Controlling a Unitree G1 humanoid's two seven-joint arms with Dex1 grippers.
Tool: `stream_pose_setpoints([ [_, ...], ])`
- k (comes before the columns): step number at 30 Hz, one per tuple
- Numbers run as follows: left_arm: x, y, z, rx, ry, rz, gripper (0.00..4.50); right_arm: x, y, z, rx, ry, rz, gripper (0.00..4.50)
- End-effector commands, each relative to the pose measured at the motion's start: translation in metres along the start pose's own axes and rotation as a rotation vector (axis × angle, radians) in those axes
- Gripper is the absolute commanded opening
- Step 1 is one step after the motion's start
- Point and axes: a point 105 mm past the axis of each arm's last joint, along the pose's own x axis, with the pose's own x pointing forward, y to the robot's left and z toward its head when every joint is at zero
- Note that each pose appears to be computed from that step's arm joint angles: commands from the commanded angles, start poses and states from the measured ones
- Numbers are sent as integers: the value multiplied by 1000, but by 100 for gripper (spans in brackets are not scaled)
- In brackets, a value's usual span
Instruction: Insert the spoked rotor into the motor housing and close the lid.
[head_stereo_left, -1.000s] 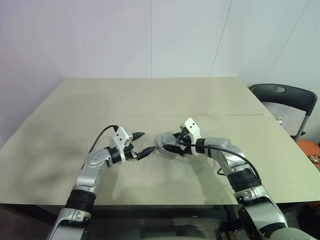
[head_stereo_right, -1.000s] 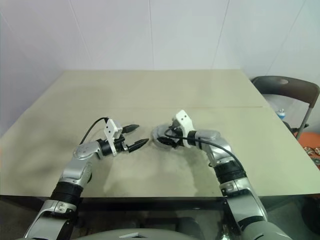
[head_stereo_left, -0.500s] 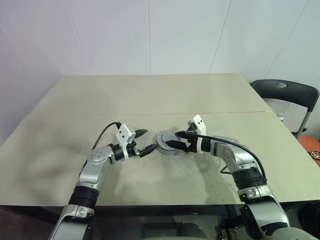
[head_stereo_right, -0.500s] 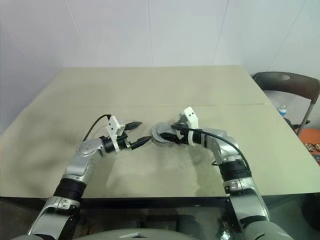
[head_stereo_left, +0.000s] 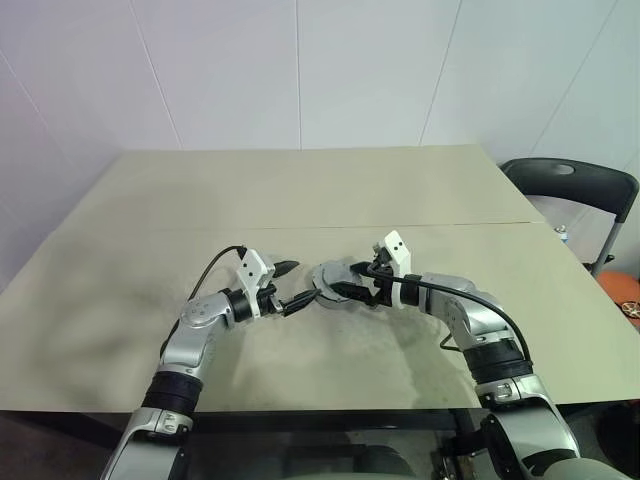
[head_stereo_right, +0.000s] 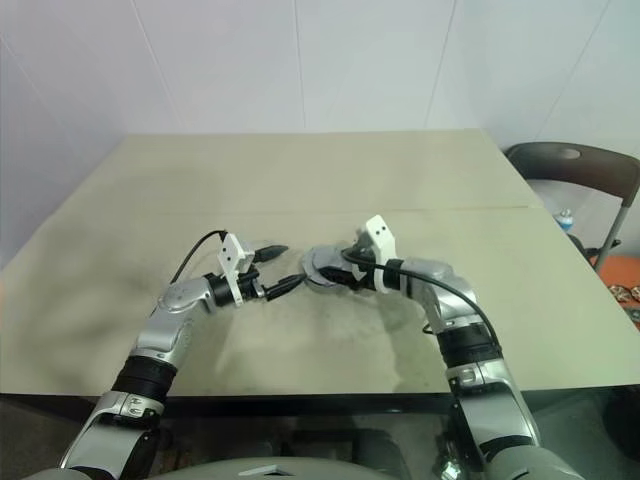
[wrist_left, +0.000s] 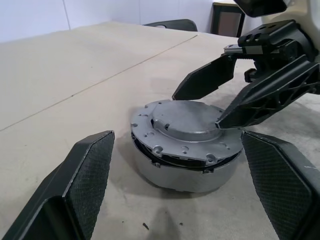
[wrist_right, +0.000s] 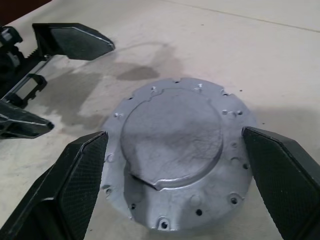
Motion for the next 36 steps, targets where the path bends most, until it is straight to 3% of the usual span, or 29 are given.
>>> stream_pose_setpoints([
  [1, 5, 2, 14, 47, -32, -7, 433, 2, -2, 10, -13, -31, -9, 449],
  [13, 5, 1, 11, 40, -32, -2, 433, 26, 27, -5, -109, 37, 37, 449],
  [33, -1, 2, 10, 43, -26, 16, 433, 29, 16, -16, -166, 79, -42, 449],
  [36, -1, 2, 11, 43, -26, 19, 433, 29, 17, -16, -161, 74, -30, 391],
])
